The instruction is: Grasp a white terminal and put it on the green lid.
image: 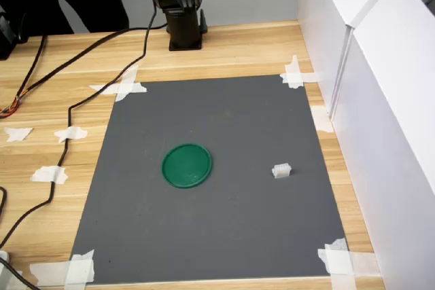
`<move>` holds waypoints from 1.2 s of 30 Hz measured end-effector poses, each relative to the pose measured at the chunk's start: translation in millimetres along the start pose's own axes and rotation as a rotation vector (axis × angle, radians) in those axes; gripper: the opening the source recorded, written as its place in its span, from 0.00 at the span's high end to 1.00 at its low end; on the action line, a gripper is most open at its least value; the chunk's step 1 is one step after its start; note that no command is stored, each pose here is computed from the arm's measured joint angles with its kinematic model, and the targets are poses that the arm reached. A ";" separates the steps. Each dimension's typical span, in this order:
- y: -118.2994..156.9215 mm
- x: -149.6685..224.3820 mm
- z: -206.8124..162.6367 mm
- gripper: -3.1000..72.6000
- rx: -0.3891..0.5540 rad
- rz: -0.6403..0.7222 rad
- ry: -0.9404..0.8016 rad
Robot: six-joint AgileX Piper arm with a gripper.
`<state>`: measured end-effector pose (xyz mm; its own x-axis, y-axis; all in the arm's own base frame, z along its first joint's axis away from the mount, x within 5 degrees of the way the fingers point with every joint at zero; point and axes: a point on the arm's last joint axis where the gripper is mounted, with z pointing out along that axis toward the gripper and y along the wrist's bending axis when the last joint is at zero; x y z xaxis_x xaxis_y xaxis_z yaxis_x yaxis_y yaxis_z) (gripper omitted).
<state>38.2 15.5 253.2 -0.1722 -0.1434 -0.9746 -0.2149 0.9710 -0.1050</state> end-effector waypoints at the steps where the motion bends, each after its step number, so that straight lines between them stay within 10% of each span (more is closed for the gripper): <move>1: -0.7 -2.3 1.9 0.98 -0.001 0.001 0.013; 36: -30.0 -134.3 134.0 0.98 -0.283 -0.243 0.562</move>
<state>196.6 31.3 360.7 -0.5445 -0.5037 -0.6707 -0.5409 0.8220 -0.1782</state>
